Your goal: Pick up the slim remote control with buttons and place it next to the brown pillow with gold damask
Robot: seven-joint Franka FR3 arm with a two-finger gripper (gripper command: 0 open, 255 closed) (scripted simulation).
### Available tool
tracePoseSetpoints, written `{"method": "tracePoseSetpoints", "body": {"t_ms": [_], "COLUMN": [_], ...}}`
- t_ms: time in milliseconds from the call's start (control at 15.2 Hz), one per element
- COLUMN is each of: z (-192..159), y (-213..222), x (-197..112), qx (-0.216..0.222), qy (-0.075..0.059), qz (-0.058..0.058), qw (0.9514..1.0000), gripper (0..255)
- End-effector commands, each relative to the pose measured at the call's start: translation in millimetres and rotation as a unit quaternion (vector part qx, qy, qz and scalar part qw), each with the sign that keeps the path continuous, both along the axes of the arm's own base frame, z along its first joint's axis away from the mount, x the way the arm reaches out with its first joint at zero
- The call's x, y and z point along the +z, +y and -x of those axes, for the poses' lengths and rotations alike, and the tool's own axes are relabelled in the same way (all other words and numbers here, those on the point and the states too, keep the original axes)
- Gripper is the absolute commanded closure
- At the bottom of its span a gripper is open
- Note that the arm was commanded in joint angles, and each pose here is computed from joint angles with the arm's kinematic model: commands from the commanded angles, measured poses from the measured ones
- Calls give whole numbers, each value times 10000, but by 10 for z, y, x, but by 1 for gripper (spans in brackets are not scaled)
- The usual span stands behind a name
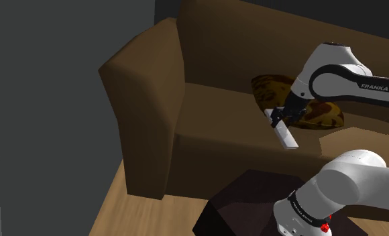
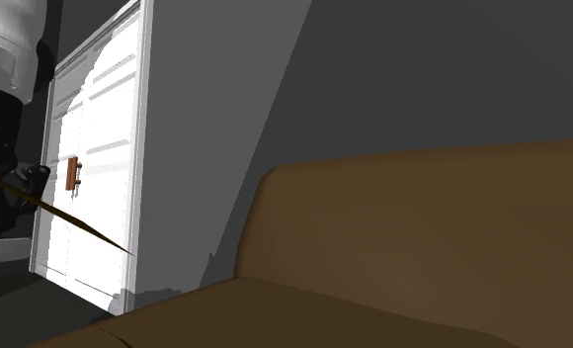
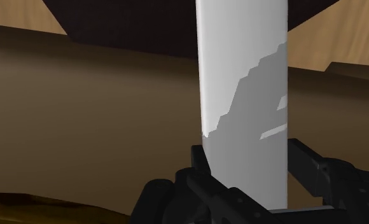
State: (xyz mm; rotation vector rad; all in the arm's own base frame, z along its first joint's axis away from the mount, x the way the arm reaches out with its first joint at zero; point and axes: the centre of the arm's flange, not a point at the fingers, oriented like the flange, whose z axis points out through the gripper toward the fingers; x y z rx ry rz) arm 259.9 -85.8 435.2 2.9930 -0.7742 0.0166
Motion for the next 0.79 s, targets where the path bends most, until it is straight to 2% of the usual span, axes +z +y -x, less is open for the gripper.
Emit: {"method": "tracePoseSetpoints", "body": {"t_ms": [0, 396, 726], "z": [2, 2, 2], "y": [-1, -1, 0], "x": [-119, -484, -484], "qx": [-3, -3, -3], "qy": [2, 2, 2], "qz": [-1, -1, -1], "qw": [10000, 10000, 10000], "gripper": [255, 255, 255]}}
